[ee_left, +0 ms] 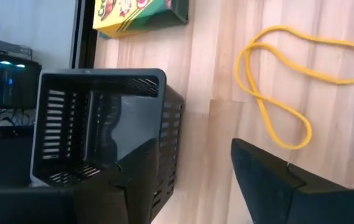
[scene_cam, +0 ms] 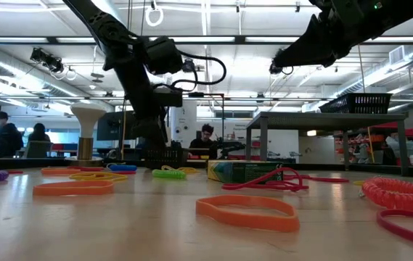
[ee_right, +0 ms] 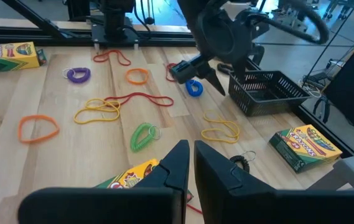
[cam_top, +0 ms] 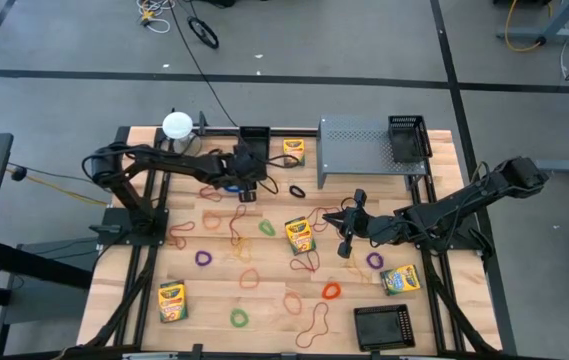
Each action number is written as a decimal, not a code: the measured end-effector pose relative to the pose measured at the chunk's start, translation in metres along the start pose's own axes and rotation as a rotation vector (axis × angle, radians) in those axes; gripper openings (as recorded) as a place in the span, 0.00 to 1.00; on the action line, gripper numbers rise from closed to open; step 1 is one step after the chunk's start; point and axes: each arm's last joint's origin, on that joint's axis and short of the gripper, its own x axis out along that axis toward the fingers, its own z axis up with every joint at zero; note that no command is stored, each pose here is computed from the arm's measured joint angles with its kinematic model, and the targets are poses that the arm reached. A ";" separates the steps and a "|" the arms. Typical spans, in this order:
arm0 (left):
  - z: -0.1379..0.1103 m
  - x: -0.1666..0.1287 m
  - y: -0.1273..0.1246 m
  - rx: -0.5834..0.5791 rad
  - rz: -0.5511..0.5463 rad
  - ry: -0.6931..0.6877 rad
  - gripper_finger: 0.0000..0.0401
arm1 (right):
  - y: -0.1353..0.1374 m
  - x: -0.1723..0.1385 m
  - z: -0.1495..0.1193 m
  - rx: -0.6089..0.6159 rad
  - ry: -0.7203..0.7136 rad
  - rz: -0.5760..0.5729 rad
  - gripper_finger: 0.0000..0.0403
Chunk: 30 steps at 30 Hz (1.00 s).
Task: Pick & Place Office Desk Supplies
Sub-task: Put the top black bin on the shelf
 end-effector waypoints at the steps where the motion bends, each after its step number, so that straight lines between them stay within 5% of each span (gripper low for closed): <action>1: 0.001 -0.002 0.001 -0.005 -0.003 -0.011 0.53 | 0.000 0.000 0.000 0.000 0.000 0.000 0.09; 20: -0.015 0.010 0.035 -0.159 -0.055 -0.013 0.50 | 0.000 0.000 0.000 0.000 0.000 0.000 0.09; 30: -0.017 0.011 0.037 -0.167 -0.060 -0.013 0.31 | 0.000 0.000 0.000 0.000 0.000 0.000 0.09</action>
